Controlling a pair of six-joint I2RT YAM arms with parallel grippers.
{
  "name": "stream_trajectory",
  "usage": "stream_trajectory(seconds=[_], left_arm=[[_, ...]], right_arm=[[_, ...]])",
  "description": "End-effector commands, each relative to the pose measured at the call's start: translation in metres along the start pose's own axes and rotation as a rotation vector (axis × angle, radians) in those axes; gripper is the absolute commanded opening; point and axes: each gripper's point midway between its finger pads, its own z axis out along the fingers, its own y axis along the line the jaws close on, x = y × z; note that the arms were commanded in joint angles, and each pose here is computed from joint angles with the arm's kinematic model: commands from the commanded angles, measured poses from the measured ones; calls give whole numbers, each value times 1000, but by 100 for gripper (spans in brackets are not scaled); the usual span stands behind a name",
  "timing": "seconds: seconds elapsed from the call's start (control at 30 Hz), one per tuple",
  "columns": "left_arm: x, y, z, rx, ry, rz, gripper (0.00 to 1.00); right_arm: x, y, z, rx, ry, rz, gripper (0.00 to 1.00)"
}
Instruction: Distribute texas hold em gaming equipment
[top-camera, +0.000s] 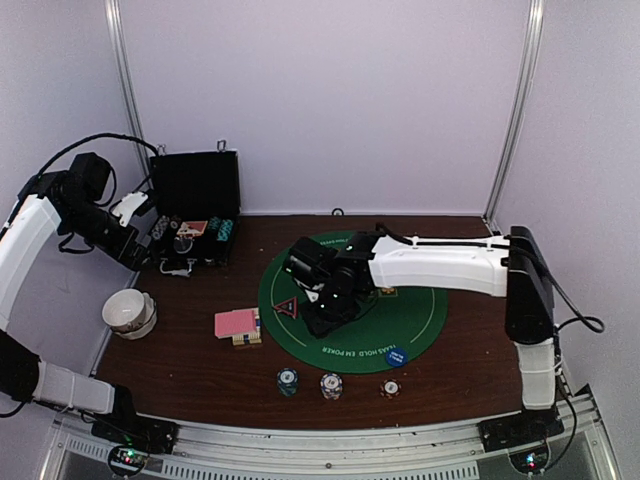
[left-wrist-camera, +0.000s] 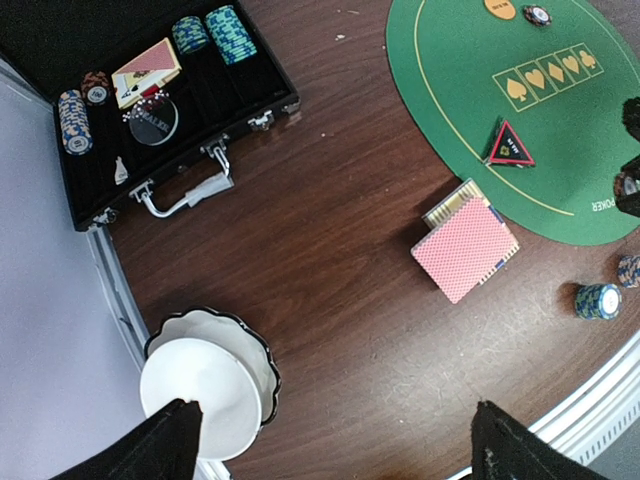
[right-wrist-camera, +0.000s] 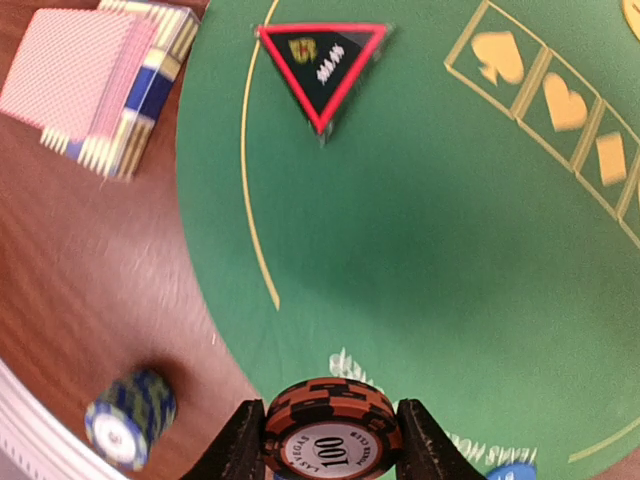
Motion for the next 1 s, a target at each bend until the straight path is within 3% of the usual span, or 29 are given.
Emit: stream_trajectory(seconds=[0.0,0.3,0.57,0.8,0.97], left_arm=[[-9,-2,-7,9,-31,7,98],[-11,-3,-6,21,-35,12,98],[-10,-4,0,35,-29,10,98],[-3,-4,11,43,-1,3,98],[-1,-3,13,39,8,3,98]], right_arm=[[-32,0,19,22,-25,-33,29],[-49,2,70,18,7,-13,29],[-37,7,93,-16,61,-9,32],[-33,5,91,-23,48,-2,64],[-37,6,77,-32,27,-1,73]])
